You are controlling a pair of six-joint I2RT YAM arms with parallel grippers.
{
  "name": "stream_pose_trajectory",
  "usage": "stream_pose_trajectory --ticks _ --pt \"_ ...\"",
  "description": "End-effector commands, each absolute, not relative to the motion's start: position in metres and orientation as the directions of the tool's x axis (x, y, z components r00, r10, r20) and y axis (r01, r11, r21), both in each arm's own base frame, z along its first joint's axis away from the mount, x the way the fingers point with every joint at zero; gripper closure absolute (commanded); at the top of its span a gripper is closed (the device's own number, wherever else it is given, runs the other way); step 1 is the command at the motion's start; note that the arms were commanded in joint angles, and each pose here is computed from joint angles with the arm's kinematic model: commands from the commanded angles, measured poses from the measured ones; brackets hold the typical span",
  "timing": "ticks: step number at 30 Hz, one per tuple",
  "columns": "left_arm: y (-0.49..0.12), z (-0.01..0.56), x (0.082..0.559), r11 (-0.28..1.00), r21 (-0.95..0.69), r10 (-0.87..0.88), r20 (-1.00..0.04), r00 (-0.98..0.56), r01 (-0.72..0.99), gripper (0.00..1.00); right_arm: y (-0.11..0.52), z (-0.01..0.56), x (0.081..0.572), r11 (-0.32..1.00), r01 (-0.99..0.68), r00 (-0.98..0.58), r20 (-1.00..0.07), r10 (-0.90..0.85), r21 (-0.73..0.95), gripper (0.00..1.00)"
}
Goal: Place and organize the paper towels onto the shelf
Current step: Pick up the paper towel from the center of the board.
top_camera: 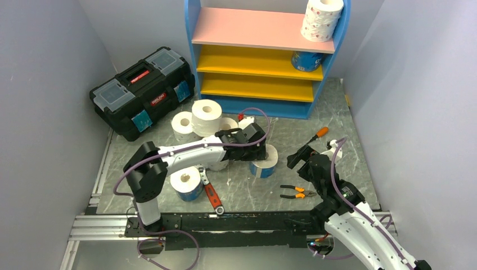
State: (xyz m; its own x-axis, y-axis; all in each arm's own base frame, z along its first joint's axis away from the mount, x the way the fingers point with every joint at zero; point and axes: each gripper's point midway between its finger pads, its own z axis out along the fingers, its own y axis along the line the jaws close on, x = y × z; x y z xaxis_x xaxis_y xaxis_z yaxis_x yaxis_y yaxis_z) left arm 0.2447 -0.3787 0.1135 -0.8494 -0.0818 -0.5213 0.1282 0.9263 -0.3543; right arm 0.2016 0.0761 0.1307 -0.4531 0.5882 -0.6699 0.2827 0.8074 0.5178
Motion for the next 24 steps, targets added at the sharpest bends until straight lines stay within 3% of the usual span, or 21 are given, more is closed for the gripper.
stream_pose_trajectory --ticks 1,10,24 --pt "-0.380 0.123 0.257 0.926 -0.376 -0.193 -0.526 -0.828 0.023 0.20 0.074 0.130 0.201 0.802 0.292 -0.443 -0.669 0.597 0.521 0.04" --pt "-0.376 0.121 0.260 0.926 -0.378 -0.230 -0.519 -0.823 -0.020 0.35 0.075 0.129 0.202 0.806 0.285 -0.447 -0.672 0.590 0.518 0.04" --pt "-0.372 0.171 0.287 0.919 -0.393 -0.248 -0.613 -0.750 0.018 0.87 0.076 0.128 0.202 0.808 0.282 -0.449 -0.673 0.588 0.517 0.04"
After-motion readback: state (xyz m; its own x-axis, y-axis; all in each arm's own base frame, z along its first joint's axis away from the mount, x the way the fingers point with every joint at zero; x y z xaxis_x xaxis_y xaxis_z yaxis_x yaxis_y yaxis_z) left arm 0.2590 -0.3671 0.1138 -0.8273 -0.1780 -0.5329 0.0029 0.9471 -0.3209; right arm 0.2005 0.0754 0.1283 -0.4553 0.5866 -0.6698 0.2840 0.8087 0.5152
